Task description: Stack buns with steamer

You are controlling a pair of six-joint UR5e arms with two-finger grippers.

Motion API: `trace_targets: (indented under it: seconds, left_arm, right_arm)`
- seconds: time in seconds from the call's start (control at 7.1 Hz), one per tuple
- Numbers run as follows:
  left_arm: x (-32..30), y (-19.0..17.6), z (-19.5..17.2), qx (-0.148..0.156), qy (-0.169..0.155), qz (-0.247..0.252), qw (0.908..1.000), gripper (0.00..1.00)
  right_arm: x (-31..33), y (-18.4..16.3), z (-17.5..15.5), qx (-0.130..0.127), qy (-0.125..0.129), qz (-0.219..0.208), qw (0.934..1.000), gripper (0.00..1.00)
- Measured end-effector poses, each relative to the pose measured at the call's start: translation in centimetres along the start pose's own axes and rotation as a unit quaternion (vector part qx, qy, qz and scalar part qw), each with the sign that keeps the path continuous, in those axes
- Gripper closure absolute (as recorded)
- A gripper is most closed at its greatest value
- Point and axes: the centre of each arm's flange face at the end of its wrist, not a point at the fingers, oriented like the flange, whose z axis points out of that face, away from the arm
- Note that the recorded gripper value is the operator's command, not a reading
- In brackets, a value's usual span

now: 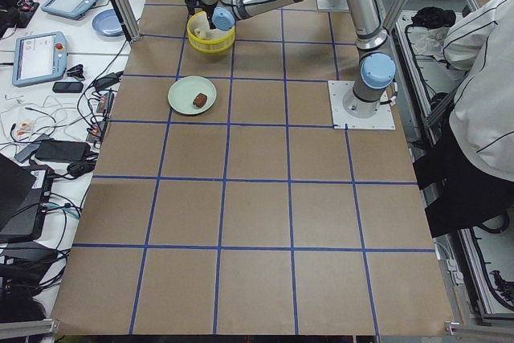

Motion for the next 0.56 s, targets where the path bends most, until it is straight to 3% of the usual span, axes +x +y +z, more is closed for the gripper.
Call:
trace_targets:
  seconds: [0.28,0.56]
  left_arm:
    - [-3.8,-4.0,-4.6,0.042,-0.033,0.025,0.9982,0.0]
    - [-9.7,-7.5,-7.9,0.056,-0.083,0.072,0.9924,0.0]
  right_arm:
    - [-6.9,0.6,-1.9,0.004,-0.002,0.034,0.9994,1.0]
    - [-14.1,1.6,-2.9,0.008,-0.011,0.068,0.9976,1.0]
